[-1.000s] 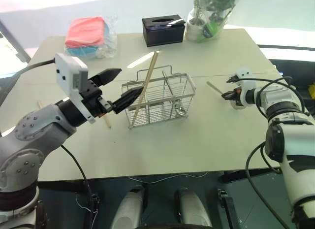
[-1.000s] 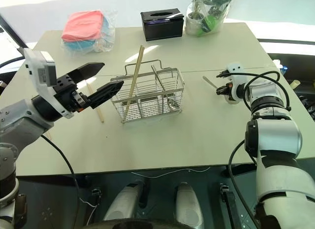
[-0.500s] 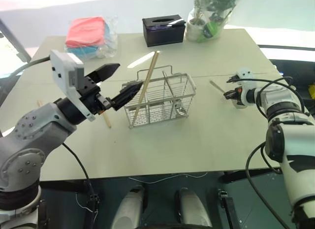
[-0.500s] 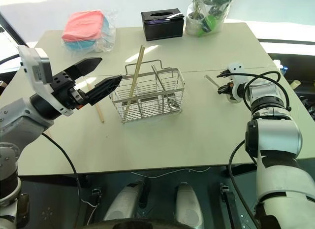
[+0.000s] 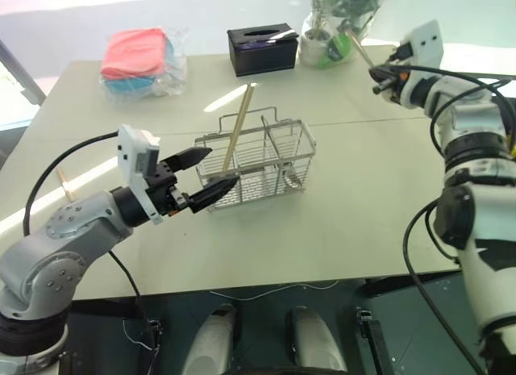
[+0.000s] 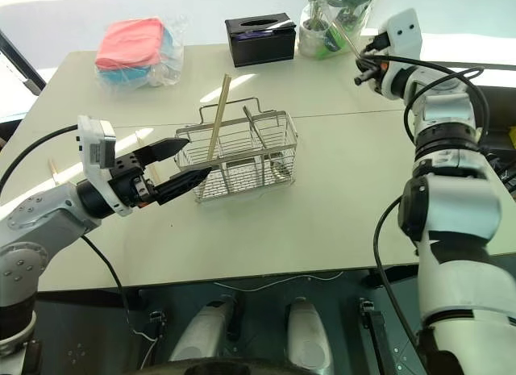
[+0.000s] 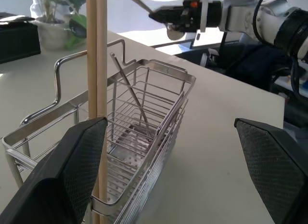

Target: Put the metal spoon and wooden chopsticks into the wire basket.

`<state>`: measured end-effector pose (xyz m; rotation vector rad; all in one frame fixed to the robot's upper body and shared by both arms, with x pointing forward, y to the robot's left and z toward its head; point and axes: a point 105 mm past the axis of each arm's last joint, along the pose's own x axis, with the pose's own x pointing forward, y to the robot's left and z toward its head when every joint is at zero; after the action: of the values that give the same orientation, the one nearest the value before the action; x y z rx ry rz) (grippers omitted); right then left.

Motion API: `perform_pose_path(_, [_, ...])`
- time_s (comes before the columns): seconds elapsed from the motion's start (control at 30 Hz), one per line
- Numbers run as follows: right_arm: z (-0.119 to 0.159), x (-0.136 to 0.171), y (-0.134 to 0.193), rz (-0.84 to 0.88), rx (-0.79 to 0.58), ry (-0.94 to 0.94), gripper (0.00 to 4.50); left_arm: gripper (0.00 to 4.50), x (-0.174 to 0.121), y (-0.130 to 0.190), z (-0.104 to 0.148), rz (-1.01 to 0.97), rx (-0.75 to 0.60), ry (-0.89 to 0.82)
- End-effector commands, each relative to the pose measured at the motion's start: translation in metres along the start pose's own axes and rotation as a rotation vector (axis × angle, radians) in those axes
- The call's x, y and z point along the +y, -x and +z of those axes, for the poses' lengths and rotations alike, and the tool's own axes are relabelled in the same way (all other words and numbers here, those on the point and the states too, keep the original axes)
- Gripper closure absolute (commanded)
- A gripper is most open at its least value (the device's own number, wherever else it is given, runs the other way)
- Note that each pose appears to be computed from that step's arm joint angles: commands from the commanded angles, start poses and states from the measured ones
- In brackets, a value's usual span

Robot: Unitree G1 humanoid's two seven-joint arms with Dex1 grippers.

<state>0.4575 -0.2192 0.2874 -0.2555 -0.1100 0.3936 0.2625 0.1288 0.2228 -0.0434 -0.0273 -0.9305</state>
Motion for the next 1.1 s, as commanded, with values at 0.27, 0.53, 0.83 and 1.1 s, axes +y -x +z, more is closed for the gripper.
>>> perform_pose_path(0.27, [0.088, 0.094, 0.034, 0.039, -0.555, -0.336, 4.45, 0.0, 0.007, 0.017, 0.007, -0.008, 0.063, -0.04])
perform_pose_path(0.53, [0.084, 0.141, 0.047, 0.081, -0.609, -0.545, 4.45, 0.0, 0.009, 0.022, 0.007, -0.003, 0.095, -0.053])
perform_pose_path(0.83, [0.057, 0.169, 0.051, 0.117, -0.535, -0.641, 4.45, 0.0, 0.006, 0.025, 0.007, -0.014, 0.13, -0.06])
perform_pose_path(1.1, [0.043, 0.187, 0.049, 0.128, -0.499, -0.704, 4.45, 0.0, 0.004, 0.025, 0.003, -0.009, 0.145, -0.061])
